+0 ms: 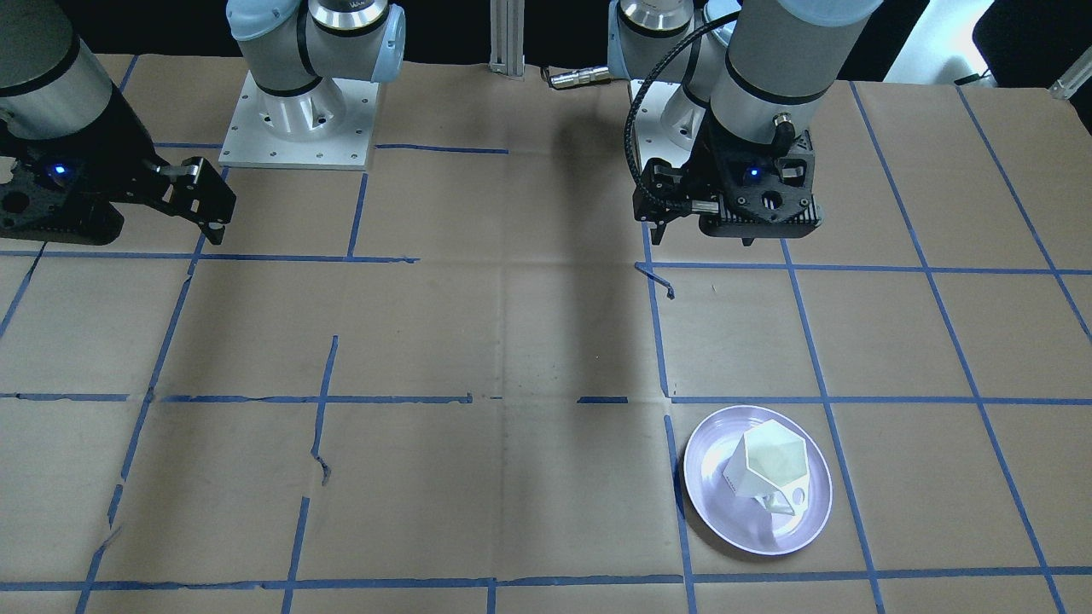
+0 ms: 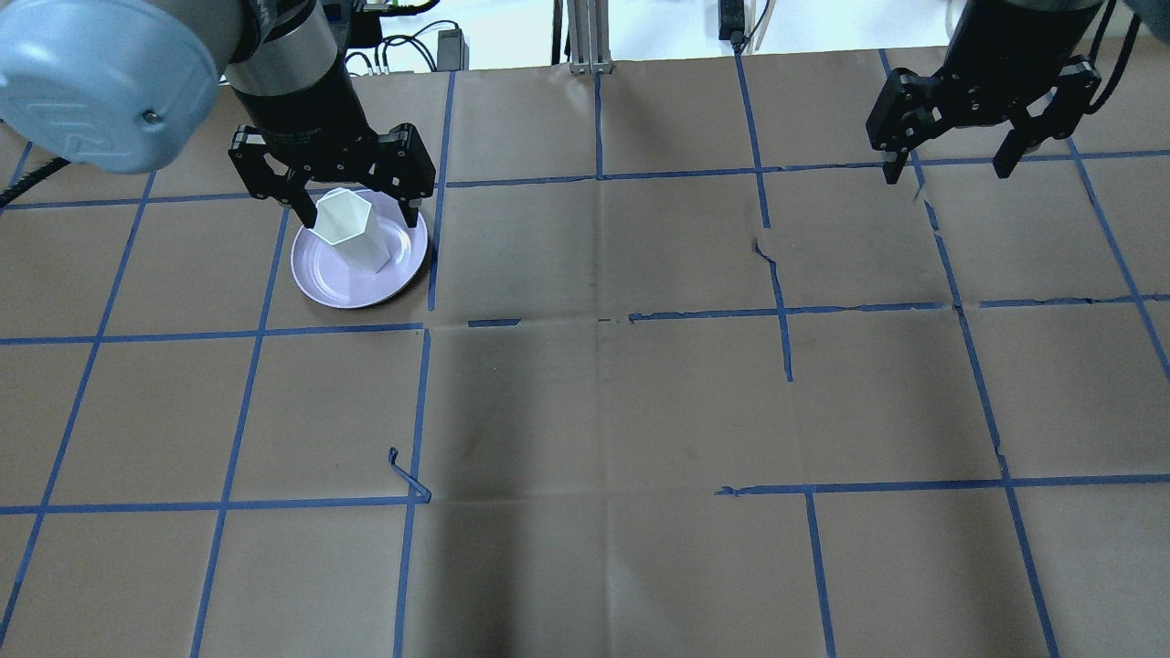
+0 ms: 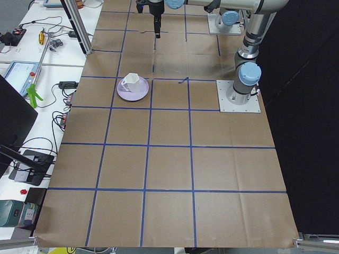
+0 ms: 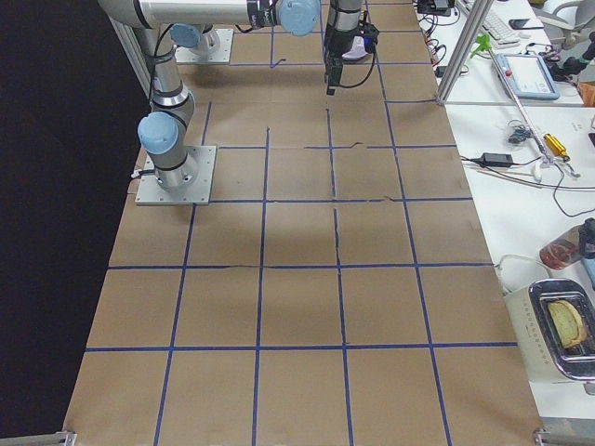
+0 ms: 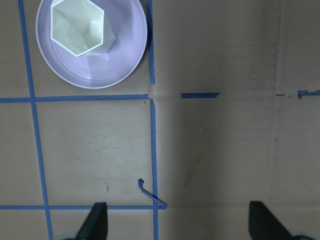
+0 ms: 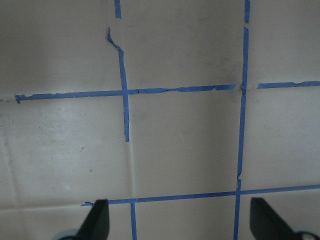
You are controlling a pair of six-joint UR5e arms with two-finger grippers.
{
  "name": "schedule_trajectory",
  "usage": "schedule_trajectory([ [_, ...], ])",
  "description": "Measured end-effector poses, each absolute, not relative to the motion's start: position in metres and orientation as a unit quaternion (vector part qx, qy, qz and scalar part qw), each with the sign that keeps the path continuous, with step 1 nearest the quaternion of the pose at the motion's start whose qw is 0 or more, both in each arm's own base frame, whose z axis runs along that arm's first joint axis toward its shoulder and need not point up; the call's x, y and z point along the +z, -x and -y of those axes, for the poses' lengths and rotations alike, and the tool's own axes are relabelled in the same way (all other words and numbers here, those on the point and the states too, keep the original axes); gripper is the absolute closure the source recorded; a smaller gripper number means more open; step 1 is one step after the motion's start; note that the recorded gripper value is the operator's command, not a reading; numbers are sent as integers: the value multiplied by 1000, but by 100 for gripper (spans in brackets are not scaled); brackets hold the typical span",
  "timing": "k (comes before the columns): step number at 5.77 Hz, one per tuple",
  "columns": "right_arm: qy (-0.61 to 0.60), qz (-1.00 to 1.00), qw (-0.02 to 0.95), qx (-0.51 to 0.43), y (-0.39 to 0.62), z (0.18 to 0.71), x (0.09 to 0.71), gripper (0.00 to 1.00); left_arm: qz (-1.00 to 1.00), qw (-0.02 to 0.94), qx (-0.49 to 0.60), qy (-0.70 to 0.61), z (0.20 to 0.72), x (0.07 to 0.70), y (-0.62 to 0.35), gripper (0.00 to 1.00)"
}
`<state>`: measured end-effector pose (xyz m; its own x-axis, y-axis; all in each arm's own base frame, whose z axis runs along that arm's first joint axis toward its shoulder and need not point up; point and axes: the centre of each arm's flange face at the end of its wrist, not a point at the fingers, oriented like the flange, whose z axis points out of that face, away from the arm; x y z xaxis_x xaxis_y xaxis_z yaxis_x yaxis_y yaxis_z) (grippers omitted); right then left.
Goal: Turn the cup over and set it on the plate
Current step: 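Open the left gripper and lift it away from the cup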
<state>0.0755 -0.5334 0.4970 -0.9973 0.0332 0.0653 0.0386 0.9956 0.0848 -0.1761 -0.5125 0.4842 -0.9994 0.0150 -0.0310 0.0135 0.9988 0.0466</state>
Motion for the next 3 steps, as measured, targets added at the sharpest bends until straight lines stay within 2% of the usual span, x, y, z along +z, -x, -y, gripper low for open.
schedule_trajectory([
  [3,18,998,32,-44,-75,533,497,0,-1000,17,23,-6,508,487,173,1],
])
